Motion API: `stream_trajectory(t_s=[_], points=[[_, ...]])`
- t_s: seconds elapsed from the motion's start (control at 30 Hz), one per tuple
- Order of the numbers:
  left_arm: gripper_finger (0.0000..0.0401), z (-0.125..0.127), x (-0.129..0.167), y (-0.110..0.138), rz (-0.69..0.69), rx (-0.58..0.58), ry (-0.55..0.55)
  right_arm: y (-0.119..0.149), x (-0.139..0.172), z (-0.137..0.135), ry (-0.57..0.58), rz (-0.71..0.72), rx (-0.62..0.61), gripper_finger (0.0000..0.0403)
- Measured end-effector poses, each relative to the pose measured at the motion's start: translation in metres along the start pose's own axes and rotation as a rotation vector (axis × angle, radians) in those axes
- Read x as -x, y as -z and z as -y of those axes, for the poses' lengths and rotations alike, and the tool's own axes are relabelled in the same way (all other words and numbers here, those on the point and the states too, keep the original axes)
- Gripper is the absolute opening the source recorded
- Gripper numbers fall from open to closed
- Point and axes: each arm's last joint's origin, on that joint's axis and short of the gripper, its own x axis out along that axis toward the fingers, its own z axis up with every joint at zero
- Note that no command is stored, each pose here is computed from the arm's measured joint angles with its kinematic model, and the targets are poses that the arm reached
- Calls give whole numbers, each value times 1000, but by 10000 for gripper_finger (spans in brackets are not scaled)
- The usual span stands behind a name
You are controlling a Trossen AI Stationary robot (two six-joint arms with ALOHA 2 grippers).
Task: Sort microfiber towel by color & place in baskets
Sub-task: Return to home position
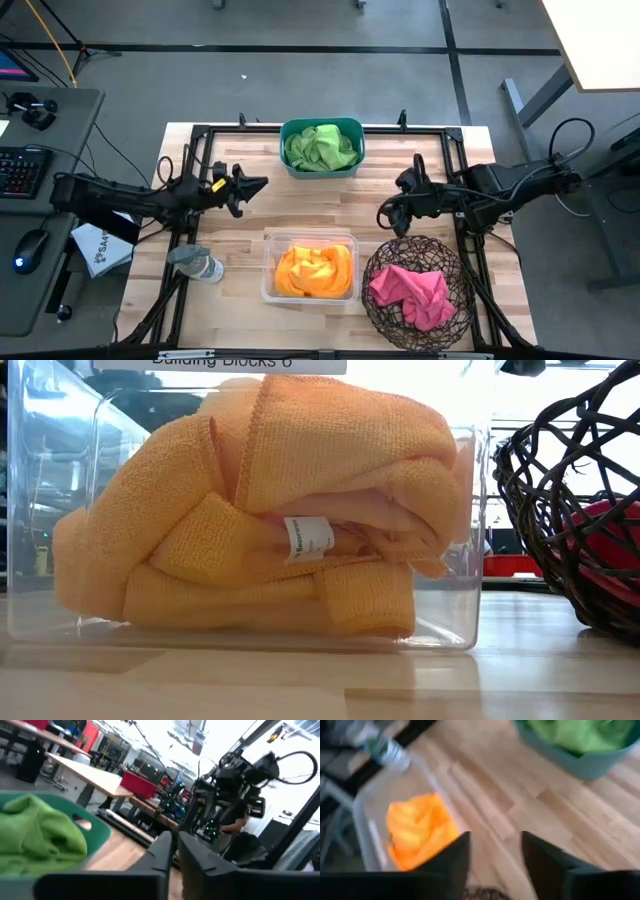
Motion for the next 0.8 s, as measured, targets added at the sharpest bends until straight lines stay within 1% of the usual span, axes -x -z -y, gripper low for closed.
stream_trajectory(t_s=[0.03,0.13,0.17,0.2,0.3,0.4,0.47,0.53,0.6,0.7,0.8], points=[[12,-1,3,4,-8,4,0,1,0,0,-16,-25,22,145],[10,-5,14,17,-31,25,-23,4,0,0,-40,-89,64,39],[5,-7,18,21,-39,26,-29,6,1,0,-37,-104,77,20],[3,-9,22,26,-43,33,-37,8,2,0,-31,-115,86,15],[2,-11,27,32,-86,21,-75,16,4,0,-16,-157,120,25],[1,-9,28,29,-64,-11,-60,25,8,-2,4,-185,129,8],[1,-9,29,27,-53,-36,-53,31,11,-1,14,-184,120,4],[0,-8,30,25,-40,-43,-46,40,10,4,1,-187,88,5],[1,-7,30,24,-33,-39,-39,52,8,13,-45,-170,24,2],[1,-7,30,24,-42,-39,-19,71,-1,31,-159,-130,-54,2],[1,-7,30,24,-43,-39,-15,79,-13,53,-276,-11,-108,1]])
